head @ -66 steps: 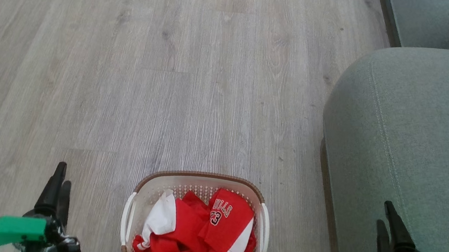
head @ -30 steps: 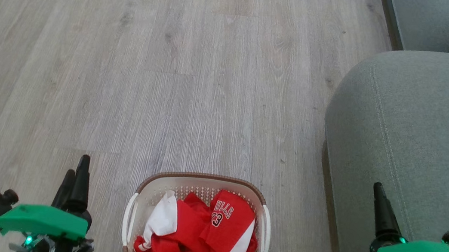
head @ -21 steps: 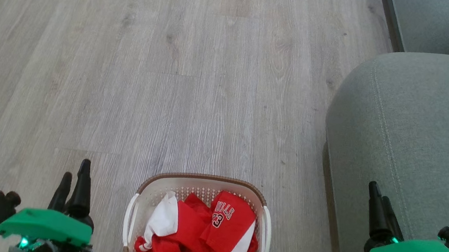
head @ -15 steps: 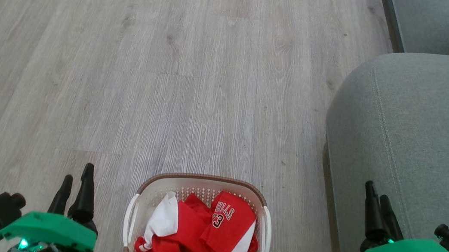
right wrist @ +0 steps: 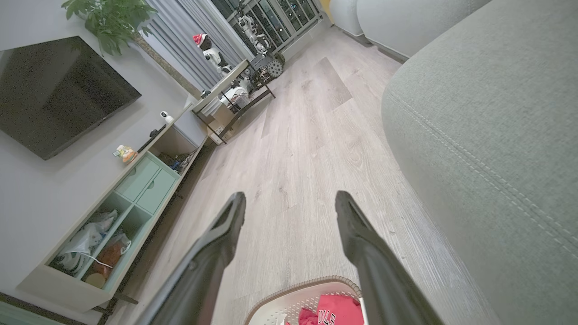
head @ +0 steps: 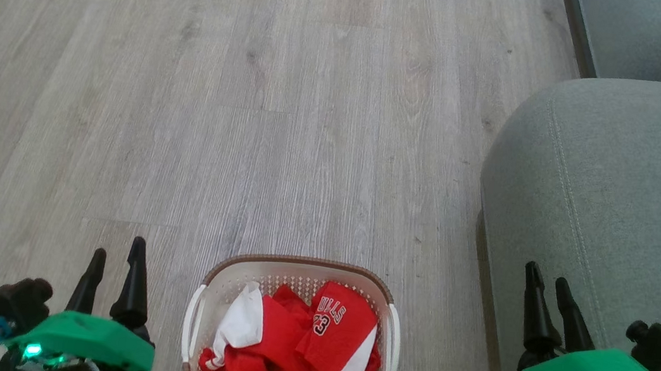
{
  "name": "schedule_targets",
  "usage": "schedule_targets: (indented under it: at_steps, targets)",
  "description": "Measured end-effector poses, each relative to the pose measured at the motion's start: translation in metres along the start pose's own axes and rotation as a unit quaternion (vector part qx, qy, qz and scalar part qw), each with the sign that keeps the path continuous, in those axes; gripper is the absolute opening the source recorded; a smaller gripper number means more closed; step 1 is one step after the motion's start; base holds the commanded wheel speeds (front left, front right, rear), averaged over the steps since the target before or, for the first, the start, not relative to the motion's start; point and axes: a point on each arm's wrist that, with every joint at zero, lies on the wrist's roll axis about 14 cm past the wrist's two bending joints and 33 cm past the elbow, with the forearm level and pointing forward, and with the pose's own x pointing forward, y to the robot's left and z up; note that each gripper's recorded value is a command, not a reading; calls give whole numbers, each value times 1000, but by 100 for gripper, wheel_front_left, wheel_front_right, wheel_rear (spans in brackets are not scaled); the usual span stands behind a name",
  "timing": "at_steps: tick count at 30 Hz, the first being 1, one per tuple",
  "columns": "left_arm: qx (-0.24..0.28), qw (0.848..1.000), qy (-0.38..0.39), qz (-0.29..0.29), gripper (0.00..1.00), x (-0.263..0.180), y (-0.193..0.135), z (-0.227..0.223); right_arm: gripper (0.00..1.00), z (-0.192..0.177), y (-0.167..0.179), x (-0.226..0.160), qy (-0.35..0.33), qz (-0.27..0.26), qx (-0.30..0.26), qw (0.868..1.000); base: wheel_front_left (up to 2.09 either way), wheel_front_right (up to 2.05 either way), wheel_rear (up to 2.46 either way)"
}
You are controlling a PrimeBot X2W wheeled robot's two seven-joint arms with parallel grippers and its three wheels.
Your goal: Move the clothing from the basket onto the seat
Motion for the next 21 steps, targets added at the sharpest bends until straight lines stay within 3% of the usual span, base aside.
schedule_targets:
  at_steps: [21]
  targets:
    - [108,994,-22,-12,100,-9,-4,0,100,1,11,2,-11,26,-114,993,0,0,0]
